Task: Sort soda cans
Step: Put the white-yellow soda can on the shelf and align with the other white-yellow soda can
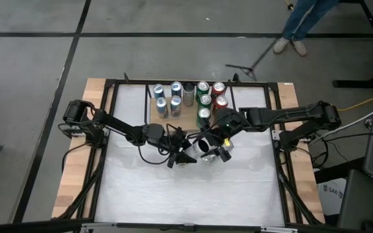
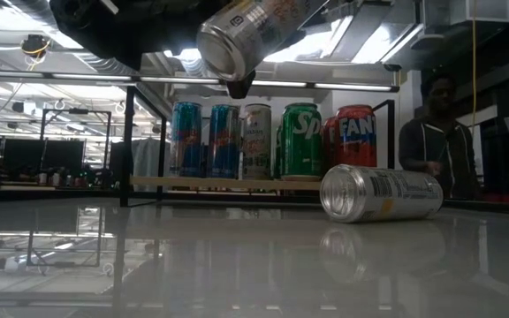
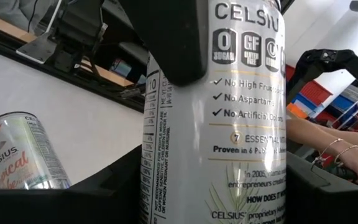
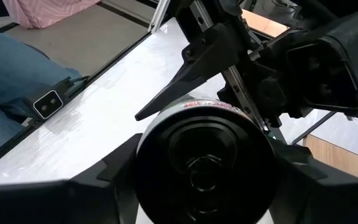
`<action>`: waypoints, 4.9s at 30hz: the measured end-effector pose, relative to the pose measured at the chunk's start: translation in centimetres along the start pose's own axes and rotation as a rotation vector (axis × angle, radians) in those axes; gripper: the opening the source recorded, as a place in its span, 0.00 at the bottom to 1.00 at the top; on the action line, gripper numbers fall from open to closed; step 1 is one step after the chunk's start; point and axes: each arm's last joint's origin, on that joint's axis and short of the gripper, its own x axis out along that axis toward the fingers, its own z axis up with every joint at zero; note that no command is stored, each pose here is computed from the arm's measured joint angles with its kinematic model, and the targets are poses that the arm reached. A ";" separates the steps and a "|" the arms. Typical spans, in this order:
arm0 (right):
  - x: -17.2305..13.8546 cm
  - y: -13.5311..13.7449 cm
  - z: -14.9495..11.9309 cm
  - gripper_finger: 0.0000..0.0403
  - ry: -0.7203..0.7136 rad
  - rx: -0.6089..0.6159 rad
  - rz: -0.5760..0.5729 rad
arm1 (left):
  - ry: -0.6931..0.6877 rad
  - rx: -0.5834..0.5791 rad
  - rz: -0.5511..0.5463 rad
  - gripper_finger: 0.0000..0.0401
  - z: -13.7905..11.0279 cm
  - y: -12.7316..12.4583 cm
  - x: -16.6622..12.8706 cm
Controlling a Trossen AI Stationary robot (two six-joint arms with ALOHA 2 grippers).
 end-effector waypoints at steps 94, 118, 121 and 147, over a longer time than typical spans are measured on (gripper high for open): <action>0.3 -12.8 -1.5 0.61 0.456 0.477 -0.324 | 0.391 0.101 0.373 0.91 -6.1 -0.4 -0.8; -0.6 -15.9 -4.3 0.61 0.530 0.435 -0.390 | 0.369 0.105 0.401 0.91 -6.0 -0.3 -0.8; -0.8 -16.2 -4.5 0.61 0.533 0.441 -0.400 | 0.352 0.114 0.430 0.91 -6.0 -0.2 -0.8; -0.8 -16.2 -4.5 0.70 0.537 0.432 -0.404 | 0.339 0.121 0.453 0.91 -5.9 -0.2 -0.8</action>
